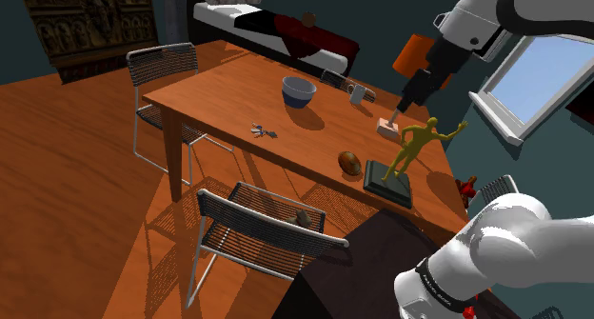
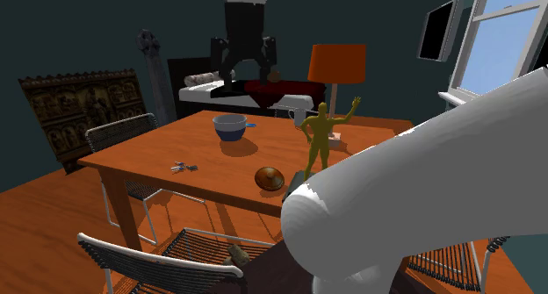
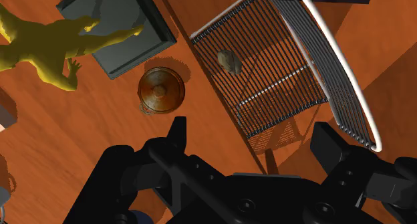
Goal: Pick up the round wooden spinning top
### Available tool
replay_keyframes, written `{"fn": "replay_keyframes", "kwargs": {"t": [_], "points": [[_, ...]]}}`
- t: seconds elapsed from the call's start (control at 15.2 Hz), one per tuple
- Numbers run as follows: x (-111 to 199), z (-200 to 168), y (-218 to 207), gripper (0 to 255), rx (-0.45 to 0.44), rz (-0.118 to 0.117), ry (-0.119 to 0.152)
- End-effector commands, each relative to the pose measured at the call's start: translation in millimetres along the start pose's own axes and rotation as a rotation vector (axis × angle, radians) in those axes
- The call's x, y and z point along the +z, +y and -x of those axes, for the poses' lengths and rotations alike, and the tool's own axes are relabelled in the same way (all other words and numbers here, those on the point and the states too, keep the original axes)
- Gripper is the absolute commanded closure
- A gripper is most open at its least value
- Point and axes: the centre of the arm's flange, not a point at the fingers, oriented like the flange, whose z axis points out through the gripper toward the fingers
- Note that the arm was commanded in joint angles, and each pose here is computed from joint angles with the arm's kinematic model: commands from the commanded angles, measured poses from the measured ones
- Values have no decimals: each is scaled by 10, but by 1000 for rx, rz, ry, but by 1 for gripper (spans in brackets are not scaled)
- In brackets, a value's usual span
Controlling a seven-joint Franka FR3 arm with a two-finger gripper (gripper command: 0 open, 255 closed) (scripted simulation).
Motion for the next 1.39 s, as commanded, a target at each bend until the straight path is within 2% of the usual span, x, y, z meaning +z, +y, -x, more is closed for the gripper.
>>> {"fn": "replay_keyframes", "kwargs": {"t": [0.0,1.32], "points": [[0,0,0,0,0,0,0],[2153,-1142,1102,0,14,16,-66]]}}
